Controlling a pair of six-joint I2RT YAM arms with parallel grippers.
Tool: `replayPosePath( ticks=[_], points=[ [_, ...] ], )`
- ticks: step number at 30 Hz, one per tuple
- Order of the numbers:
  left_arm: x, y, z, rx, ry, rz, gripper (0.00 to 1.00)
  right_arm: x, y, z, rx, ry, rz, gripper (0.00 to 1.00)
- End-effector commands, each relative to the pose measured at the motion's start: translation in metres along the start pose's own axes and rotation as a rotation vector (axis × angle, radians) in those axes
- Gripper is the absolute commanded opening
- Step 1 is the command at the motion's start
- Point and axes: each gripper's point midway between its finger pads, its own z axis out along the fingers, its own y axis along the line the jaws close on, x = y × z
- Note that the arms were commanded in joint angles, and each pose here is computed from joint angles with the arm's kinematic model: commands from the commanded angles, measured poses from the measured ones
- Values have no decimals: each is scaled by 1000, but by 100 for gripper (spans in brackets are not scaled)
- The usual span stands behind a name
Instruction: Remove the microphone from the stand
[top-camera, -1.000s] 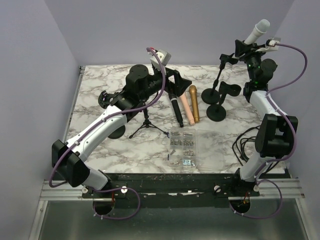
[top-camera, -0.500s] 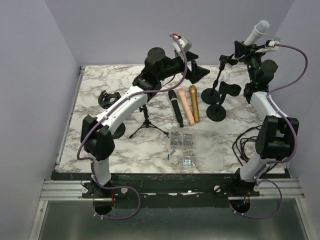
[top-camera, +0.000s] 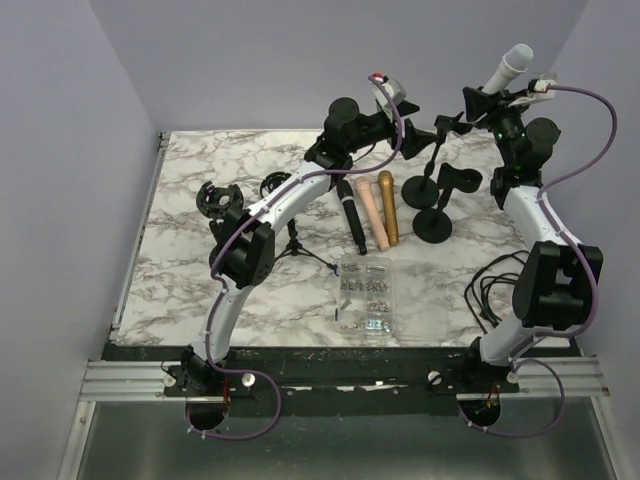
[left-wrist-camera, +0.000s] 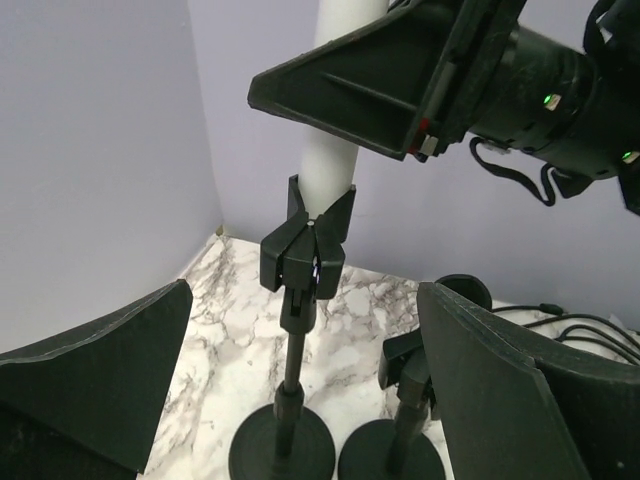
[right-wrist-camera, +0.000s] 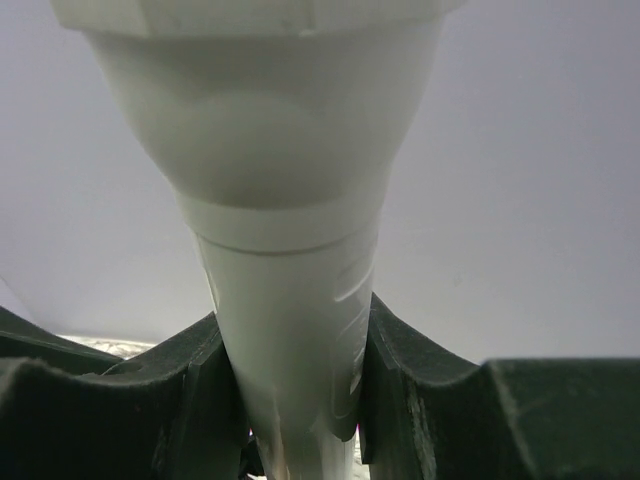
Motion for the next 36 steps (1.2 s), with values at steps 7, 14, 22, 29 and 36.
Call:
replayPosePath(
  ticks=[7,14,22,29,36],
  points=[
    [9,0,29,36,-109,156,98,-6,32,-18,-120,26,5,1],
    [26,12,39,18,-123,200,90,4,33,-28,-113,56,-3,1],
    [33,7,42,19,-121,205,81,8,32,-26,-120,67,5,1],
    [33,0,47,51,-127,195,54,8,31,-25,-110,74,4,1],
    [35,1,46,33,-106,181,0,-2,30,-19,-98,53,16,1]
  ],
)
